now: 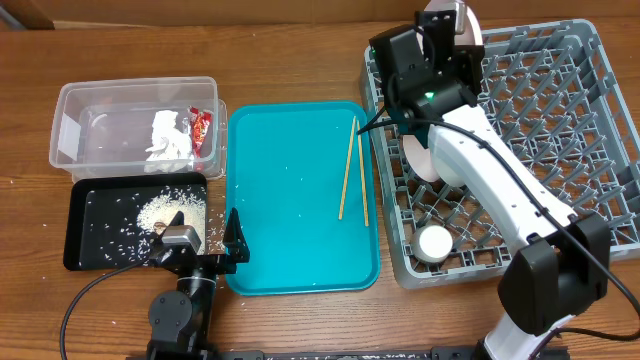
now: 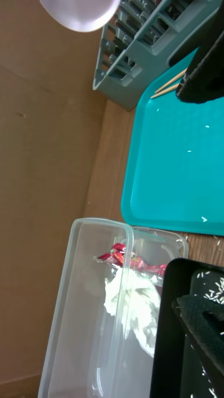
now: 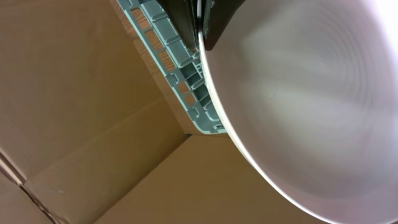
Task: Sort waste into correct bins and load items into the dishwasher
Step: 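Lift the white plate with the right gripper and stand it in the rack, then move the right gripper to the chopsticks and grasp one, then carry the chopstick with the right gripper into the dish rack, then return the right gripper to the teal tray and grasp the second chopstick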
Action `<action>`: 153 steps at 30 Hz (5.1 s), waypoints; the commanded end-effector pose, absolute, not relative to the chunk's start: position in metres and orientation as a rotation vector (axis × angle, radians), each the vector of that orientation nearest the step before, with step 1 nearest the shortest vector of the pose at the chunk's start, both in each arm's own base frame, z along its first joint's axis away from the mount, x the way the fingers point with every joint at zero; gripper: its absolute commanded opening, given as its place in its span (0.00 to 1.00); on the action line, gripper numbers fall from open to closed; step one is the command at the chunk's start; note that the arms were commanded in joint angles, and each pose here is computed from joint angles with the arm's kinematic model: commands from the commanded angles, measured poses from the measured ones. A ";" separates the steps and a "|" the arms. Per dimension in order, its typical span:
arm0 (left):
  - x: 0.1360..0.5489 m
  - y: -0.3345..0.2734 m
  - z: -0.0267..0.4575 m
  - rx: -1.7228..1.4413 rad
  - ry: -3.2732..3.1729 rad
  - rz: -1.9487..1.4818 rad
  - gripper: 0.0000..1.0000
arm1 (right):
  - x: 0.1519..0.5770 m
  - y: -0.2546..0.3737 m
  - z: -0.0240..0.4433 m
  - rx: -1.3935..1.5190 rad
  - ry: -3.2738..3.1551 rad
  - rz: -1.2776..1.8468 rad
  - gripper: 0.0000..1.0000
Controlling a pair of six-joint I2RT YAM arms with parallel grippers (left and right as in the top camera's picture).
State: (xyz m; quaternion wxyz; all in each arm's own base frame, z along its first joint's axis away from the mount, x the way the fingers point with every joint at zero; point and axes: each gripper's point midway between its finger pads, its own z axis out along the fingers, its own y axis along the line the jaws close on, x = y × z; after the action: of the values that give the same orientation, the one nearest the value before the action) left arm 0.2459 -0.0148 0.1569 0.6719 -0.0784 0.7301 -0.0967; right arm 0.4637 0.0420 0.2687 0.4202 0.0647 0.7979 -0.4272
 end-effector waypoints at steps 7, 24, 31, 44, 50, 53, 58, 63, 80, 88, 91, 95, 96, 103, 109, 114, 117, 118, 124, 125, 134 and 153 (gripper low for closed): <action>0.246 -0.013 0.158 -0.193 1.634 -0.218 1.00 | 0.471 0.054 0.242 0.082 2.037 -1.112 0.04; 0.246 -0.013 0.158 -0.193 1.634 -0.218 1.00 | 0.437 0.132 0.311 -0.009 1.835 -1.090 0.77; 0.246 -0.013 0.158 -0.193 1.634 -0.218 1.00 | 0.378 0.262 0.231 -0.461 2.208 -0.374 0.76; 0.246 -0.013 0.158 -0.193 1.634 -0.218 1.00 | 0.339 0.269 0.133 0.050 2.706 0.221 0.63; 0.246 -0.013 0.158 -0.193 1.634 -0.218 1.00 | 0.338 0.264 0.091 0.133 2.738 0.271 0.53; 0.246 -0.013 0.158 -0.193 1.634 -0.218 1.00 | 0.335 0.265 0.073 0.162 2.762 0.276 0.47; 0.246 -0.013 0.158 -0.193 1.634 -0.218 1.00 | 0.334 0.264 0.049 0.161 2.805 0.231 0.47; 0.246 -0.013 0.158 -0.193 1.634 -0.218 1.00 | 0.330 0.261 0.024 0.247 2.880 0.233 0.47; 0.246 -0.013 0.158 -0.193 1.634 -0.218 1.00 | 0.313 0.277 0.009 0.406 3.055 0.443 0.04; 0.246 -0.013 0.158 -0.193 1.634 -0.218 1.00 | 0.355 0.253 0.133 0.083 2.729 0.306 0.04; 0.246 -0.013 0.158 -0.193 1.634 -0.218 1.00 | 0.366 0.242 0.181 -0.147 2.579 0.233 0.04; 0.246 -0.013 0.158 -0.193 1.634 -0.218 1.00 | 0.371 0.217 0.199 -0.295 2.527 0.147 0.04; 0.246 -0.013 0.158 -0.193 1.634 -0.218 1.00 | 0.371 0.208 0.195 -0.299 2.547 0.122 0.04; 0.246 -0.013 0.158 -0.193 1.634 -0.218 1.00 | 0.382 0.144 0.134 -0.176 2.746 -0.033 0.04; 0.246 -0.013 0.158 -0.193 1.634 -0.218 1.00 | 0.375 0.141 0.109 -0.265 2.842 -0.020 0.04; 0.246 -0.013 0.158 -0.193 1.634 -0.218 1.00 | 0.368 0.150 0.124 -0.299 2.825 -0.007 0.37; 0.246 -0.013 0.158 -0.193 1.634 -0.218 1.00 | 0.361 0.160 0.140 -0.323 2.791 0.020 0.42; 0.246 -0.013 0.158 -0.193 1.634 -0.218 1.00 | 0.358 0.165 0.146 -0.319 2.777 0.035 0.43; 0.246 -0.013 0.158 -0.193 1.634 -0.218 1.00 | 0.329 0.215 0.155 -0.404 2.770 0.194 0.43; 0.246 -0.013 0.158 -0.193 1.634 -0.218 1.00 | 0.325 0.221 0.151 -0.408 2.775 0.187 0.43; 0.246 -0.013 0.158 -0.193 1.634 -0.218 1.00 | 0.333 0.225 0.078 -0.379 2.824 -0.127 0.43; 0.246 -0.013 0.158 -0.193 1.634 -0.218 1.00 | 0.319 0.239 -0.005 -0.391 3.030 -0.070 0.32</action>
State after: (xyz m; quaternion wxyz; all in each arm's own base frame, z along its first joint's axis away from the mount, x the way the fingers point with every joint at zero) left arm 0.2459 -0.0148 0.1569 0.6719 -0.0784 0.7301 -0.0967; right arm 0.3348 0.2269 0.0071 0.0879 -0.1298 0.9852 -0.0693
